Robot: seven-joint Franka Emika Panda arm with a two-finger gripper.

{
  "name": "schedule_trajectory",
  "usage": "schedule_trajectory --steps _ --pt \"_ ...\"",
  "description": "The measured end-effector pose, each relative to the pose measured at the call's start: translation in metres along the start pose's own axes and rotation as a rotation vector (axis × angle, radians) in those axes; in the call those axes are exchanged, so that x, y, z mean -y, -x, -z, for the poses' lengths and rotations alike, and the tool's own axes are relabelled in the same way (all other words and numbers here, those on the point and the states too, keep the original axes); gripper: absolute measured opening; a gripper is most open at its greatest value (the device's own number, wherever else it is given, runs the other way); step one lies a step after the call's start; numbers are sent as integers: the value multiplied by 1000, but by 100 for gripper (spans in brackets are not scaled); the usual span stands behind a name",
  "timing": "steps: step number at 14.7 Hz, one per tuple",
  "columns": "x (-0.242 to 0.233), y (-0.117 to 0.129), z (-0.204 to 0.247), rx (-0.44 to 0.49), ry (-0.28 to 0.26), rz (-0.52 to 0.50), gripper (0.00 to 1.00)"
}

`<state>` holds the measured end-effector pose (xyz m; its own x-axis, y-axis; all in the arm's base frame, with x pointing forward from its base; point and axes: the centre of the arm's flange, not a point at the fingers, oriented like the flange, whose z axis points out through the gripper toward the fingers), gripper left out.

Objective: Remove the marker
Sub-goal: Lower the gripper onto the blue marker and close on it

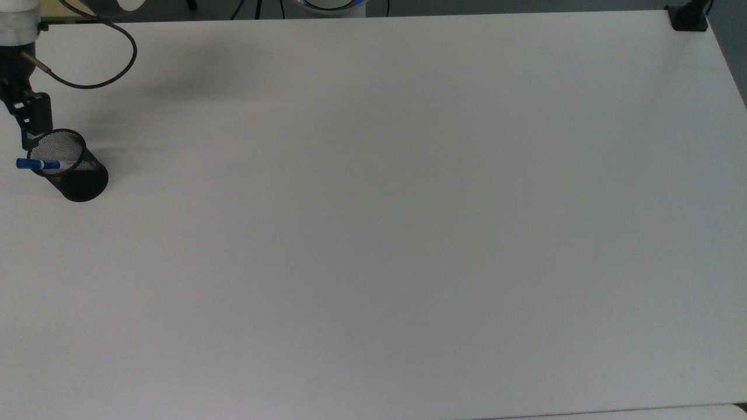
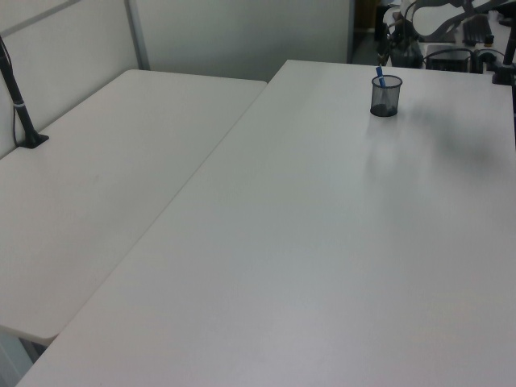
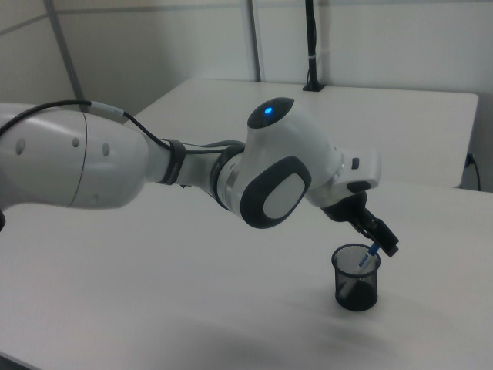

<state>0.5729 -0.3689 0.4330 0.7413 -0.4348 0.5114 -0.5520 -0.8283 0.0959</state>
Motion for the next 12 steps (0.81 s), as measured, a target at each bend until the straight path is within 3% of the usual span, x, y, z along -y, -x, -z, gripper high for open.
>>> schedule_trajectory --steps 5,11,12 --pt "2 9 -19 -39 -11 -64 86" --pt "17 15 -45 -103 -41 -100 84" --pt "20 15 -45 -103 -45 -98 80"
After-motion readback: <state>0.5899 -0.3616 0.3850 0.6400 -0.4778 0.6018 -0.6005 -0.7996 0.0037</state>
